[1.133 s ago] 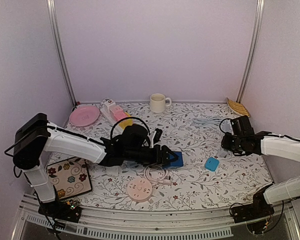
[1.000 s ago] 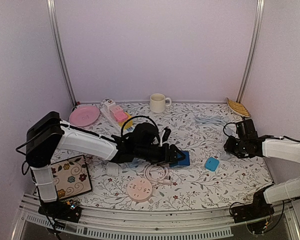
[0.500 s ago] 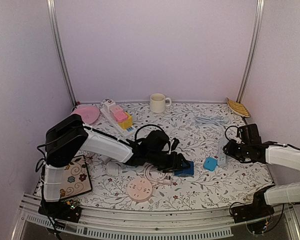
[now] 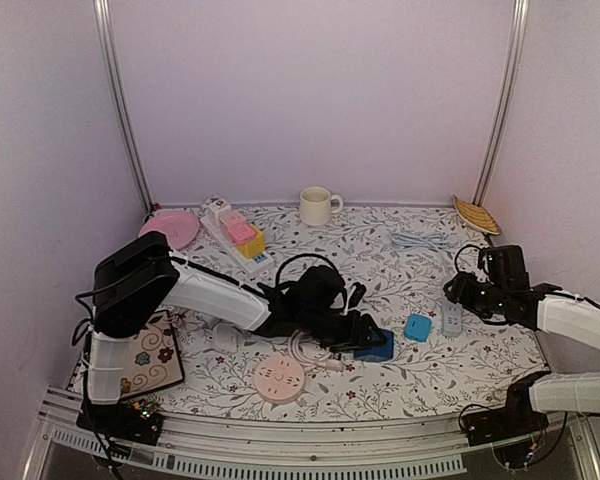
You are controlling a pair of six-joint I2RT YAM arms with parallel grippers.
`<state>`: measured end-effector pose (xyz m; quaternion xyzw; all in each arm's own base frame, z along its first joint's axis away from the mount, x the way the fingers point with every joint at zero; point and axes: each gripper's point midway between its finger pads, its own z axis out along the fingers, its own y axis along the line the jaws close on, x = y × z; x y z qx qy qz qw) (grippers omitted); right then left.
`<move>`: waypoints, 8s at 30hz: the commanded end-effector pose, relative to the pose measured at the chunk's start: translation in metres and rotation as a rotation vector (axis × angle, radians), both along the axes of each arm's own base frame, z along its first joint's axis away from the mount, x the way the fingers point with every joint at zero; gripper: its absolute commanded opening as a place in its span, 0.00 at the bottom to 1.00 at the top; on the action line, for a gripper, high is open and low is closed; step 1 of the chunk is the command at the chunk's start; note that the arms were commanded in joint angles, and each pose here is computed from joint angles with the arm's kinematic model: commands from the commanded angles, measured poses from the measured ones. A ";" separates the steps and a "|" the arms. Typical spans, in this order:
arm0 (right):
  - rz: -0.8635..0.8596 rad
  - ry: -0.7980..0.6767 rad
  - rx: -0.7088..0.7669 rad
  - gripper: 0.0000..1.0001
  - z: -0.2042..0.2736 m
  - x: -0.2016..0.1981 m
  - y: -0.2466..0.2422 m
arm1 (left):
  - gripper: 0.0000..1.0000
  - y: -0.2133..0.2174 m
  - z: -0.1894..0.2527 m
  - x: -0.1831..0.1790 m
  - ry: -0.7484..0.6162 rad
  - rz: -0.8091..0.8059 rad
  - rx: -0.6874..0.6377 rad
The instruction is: Pull the plug off the socket
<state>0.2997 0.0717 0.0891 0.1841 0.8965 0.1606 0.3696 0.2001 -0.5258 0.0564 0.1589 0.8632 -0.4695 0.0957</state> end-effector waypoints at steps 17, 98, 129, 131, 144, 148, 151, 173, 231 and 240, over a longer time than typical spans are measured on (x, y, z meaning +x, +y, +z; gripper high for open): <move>0.074 -0.035 0.057 0.69 0.014 -0.007 0.013 | 0.92 -0.026 0.037 -0.026 -0.098 -0.080 -0.036; 0.261 -0.268 0.194 0.99 0.124 -0.024 0.060 | 0.90 0.327 0.118 0.267 -0.233 0.796 0.043; 0.272 -0.348 0.200 0.99 0.170 -0.029 0.058 | 0.62 0.301 0.071 0.288 -0.122 0.729 -0.035; 0.272 -0.346 0.202 0.99 0.168 -0.029 0.058 | 0.58 0.300 0.070 0.289 -0.120 0.730 -0.036; 0.272 -0.331 0.205 0.99 0.160 -0.031 0.059 | 0.19 0.295 0.059 0.281 -0.106 0.702 -0.033; 0.271 -0.327 0.208 0.99 0.157 -0.030 0.059 | 0.08 0.284 0.065 0.266 -0.111 0.663 -0.055; 0.275 -0.321 0.214 0.99 0.153 -0.030 0.060 | 0.02 0.273 0.077 0.252 -0.120 0.634 -0.084; 0.390 -0.228 0.283 0.99 0.108 -0.041 0.106 | 0.00 0.125 0.085 0.095 -0.054 0.307 -0.203; 0.505 0.132 0.167 0.99 -0.041 -0.039 0.206 | 0.00 0.076 0.128 0.032 -0.023 0.126 -0.370; 0.499 0.146 0.164 0.99 -0.048 -0.042 0.203 | 0.00 0.077 0.138 0.035 -0.040 0.137 -0.396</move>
